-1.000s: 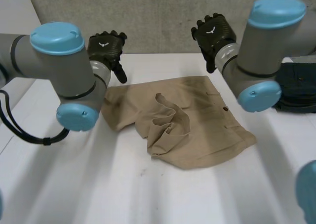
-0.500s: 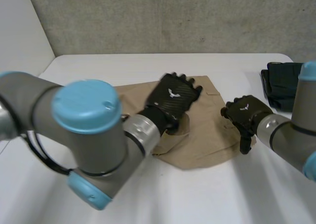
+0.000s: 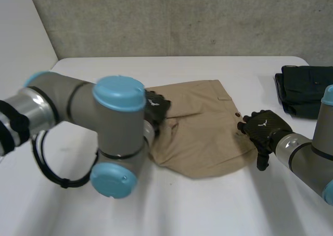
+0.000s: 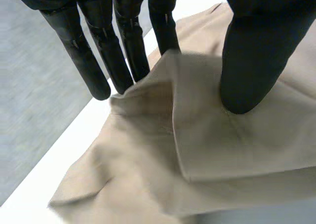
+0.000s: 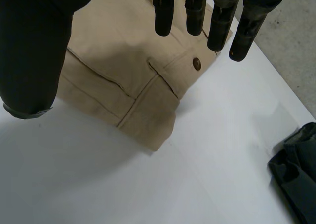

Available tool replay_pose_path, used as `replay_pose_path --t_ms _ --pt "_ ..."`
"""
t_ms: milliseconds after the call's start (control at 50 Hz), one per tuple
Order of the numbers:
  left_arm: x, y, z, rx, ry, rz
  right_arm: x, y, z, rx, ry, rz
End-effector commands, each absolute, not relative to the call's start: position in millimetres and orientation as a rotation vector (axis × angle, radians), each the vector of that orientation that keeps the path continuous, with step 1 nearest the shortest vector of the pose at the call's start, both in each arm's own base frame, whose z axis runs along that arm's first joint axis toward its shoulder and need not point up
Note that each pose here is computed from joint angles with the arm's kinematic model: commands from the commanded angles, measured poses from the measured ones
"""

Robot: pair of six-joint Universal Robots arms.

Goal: Fold the laundry.

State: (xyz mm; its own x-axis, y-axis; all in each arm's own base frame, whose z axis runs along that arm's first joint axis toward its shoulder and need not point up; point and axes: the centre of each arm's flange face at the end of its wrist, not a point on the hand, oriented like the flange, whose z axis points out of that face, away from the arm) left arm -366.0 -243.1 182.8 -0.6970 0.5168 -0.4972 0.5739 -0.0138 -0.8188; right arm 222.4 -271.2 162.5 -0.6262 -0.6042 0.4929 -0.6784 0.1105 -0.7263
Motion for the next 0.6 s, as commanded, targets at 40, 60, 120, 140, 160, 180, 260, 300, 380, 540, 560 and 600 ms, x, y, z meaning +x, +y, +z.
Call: replay_pose_path --t_ms 40,60,120,140,160,180,260,300,380,540,560,600 --pt "-329 -248 190 1.136 2.187 -1.758 224 -267 159 1.356 -2.31 1.567" --pt "-327 -246 190 1.137 2.188 -1.754 224 -267 159 1.359 -2.316 1.568" --pt "-323 -240 195 1.13 2.182 -1.787 226 -264 157 1.389 -2.327 1.578" --pt "-323 -239 196 1.127 2.177 -1.802 227 -263 157 1.402 -2.329 1.583" --pt "-322 -237 197 1.123 2.172 -1.815 227 -261 156 1.425 -2.333 1.587" --pt "-321 -235 200 1.114 2.159 -1.851 228 -260 155 1.438 -2.332 1.587" --pt "-315 -225 205 1.107 2.127 -1.942 229 -258 154 1.465 -2.34 1.596" --pt "-312 -218 204 1.123 2.124 -1.958 227 -260 154 1.455 -2.336 1.603" --pt "-304 -200 207 1.175 2.115 -2.009 216 -271 152 1.397 -2.325 1.62" --pt "-290 -168 199 1.287 2.15 -2.012 211 -281 152 1.415 -2.24 1.636" --pt "-288 -164 194 1.308 2.165 -1.99 211 -281 151 1.419 -2.24 1.632" --pt "-286 -162 187 1.323 2.186 -1.959 210 -283 151 1.423 -2.231 1.632"
